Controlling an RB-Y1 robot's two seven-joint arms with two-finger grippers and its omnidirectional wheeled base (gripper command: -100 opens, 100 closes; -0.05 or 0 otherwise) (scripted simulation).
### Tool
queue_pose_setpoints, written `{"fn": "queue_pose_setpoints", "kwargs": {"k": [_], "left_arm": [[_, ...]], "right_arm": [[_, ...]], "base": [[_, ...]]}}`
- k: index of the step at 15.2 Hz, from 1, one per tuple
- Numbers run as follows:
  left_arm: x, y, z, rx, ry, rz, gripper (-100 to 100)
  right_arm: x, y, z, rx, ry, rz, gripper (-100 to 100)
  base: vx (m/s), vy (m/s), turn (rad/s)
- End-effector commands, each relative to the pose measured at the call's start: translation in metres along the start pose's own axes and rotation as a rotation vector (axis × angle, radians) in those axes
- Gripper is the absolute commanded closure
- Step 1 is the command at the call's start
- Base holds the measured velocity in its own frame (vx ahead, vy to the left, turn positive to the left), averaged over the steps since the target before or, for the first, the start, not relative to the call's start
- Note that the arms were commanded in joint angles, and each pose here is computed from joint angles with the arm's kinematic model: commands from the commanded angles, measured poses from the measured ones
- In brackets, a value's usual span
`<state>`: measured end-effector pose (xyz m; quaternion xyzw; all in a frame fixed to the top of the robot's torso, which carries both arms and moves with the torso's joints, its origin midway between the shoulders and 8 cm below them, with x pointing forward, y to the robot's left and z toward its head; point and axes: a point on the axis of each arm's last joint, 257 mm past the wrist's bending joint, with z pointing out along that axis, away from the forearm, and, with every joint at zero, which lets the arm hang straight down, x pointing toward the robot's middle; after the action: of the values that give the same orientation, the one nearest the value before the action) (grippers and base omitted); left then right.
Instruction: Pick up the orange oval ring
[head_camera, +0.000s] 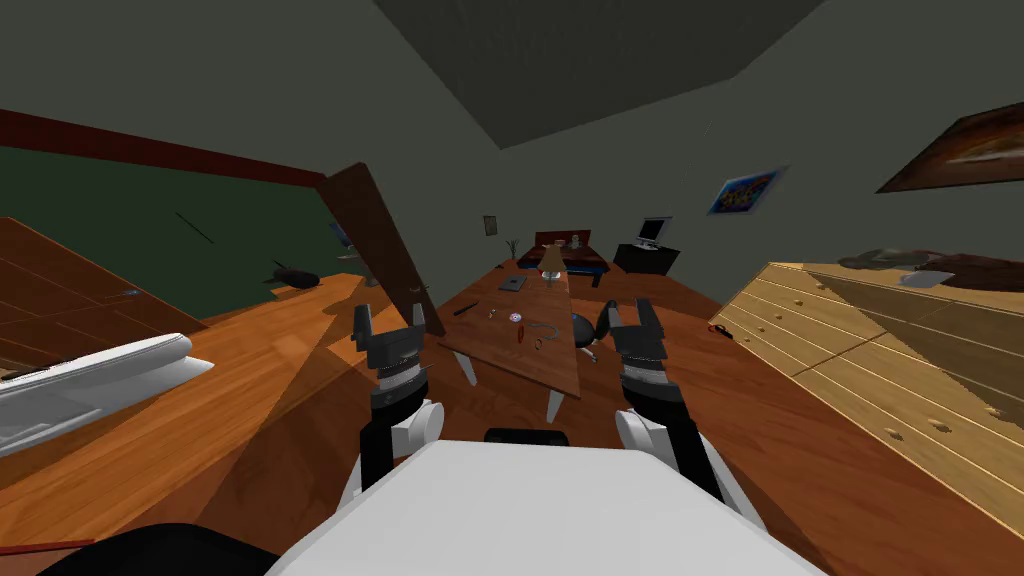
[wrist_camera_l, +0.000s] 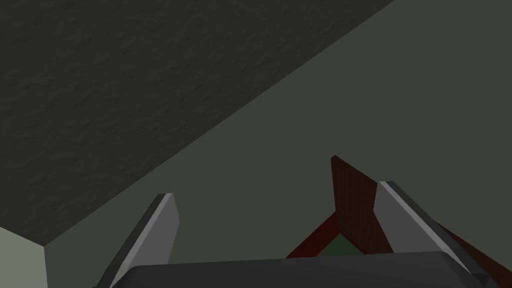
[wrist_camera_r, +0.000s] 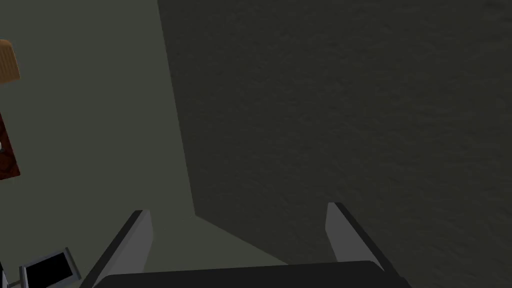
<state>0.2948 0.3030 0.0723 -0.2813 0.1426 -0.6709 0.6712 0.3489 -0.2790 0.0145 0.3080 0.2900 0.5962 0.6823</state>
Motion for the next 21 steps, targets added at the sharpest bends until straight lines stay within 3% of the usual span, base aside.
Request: {"fn": "queue_pose_setpoints", "kwargs": {"k": [1, 5, 7, 12, 13, 14, 21], "left_arm": [[0.0, 0.0, 0.0, 0.0, 0.0, 0.0, 0], [0.0, 0.0, 0.0, 0.0, 0.0, 0.0, 0], [0.0, 0.0, 0.0, 0.0, 0.0, 0.0, 0], [0.0, 0.0, 0.0, 0.0, 0.0, 0.0, 0], [0.0, 0.0, 0.0, 0.0, 0.0, 0.0, 0], [0.0, 0.0, 0.0, 0.0, 0.0, 0.0, 0], [0.0, 0.0, 0.0, 0.0, 0.0, 0.0, 0]], "right_arm": [[0.003, -0.012, -0.001, 0.027, 0.026, 0.037, -100], [0.002, -0.041, -0.003, 0.092, 0.041, 0.138, -100], [0.0, -0.068, -0.006, 0.152, 0.037, 0.223, -100], [-0.006, -0.1, -0.01, 0.224, 0.013, 0.346, -100], [-0.009, -0.117, -0.012, 0.264, -0.004, 0.404, -100], [-0.009, -0.117, -0.012, 0.264, -0.004, 0.405, -100], [-0.027, -0.187, -0.024, 0.419, -0.108, 0.643, -100]], "base": [[-0.015, 0.018, 0.101], [-0.037, 0.046, 0.156], [-0.043, 0.047, 0.172], [-0.031, 0.033, 0.156], [-0.022, 0.027, 0.185], [-0.02, 0.023, 0.144], [-0.025, 0.022, 0.196]]}}
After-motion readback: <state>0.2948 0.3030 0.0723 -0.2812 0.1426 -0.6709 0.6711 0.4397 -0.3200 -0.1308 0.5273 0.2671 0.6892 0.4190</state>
